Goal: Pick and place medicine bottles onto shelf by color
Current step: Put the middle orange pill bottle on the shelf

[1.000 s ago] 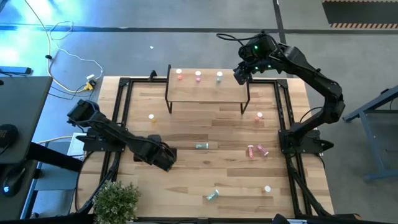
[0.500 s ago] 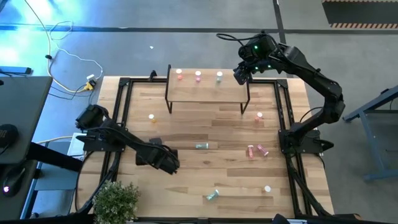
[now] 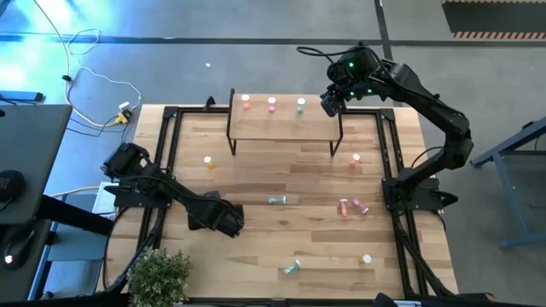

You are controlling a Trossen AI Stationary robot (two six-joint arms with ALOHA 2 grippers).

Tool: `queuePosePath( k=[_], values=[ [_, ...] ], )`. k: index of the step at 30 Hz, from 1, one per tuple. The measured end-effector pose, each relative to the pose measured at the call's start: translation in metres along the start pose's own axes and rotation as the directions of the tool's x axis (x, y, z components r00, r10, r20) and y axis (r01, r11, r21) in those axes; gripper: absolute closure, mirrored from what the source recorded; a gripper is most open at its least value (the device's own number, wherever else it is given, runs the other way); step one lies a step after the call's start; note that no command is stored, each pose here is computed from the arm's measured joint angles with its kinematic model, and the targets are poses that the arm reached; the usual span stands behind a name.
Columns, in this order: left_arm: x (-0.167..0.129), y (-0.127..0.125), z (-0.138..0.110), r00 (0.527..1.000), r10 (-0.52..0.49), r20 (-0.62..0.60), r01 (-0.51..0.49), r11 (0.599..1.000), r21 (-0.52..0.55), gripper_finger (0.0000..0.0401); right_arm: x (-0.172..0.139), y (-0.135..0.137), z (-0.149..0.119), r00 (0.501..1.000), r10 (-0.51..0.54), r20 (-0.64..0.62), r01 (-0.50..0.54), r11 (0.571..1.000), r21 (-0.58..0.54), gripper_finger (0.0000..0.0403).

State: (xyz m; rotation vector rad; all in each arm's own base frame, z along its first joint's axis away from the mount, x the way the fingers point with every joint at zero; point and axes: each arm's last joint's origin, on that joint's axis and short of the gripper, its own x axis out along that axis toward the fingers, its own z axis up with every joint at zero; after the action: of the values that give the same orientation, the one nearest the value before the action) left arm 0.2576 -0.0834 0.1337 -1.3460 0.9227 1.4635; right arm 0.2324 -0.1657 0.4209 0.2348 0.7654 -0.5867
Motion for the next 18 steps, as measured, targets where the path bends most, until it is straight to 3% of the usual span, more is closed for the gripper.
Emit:
queuePosePath(
  k=[14, 18],
  values=[
    [0.0014, -0.0037, 0.0037, 1.000, -0.009, -0.003, 0.009, 0.995, 0.099, 0.0300, 0.0000, 0.0000, 0.0000, 1.000, 0.000, 0.000, 0.000, 1.000, 0.000, 0.0226],
    [0.0015, -0.0040, 0.0036, 1.000, -0.012, -0.005, 0.012, 0.992, 0.126, 0.0316, 0.0000, 0.0000, 0.0000, 1.000, 0.000, 0.000, 0.000, 1.000, 0.000, 0.0226]
  ],
)
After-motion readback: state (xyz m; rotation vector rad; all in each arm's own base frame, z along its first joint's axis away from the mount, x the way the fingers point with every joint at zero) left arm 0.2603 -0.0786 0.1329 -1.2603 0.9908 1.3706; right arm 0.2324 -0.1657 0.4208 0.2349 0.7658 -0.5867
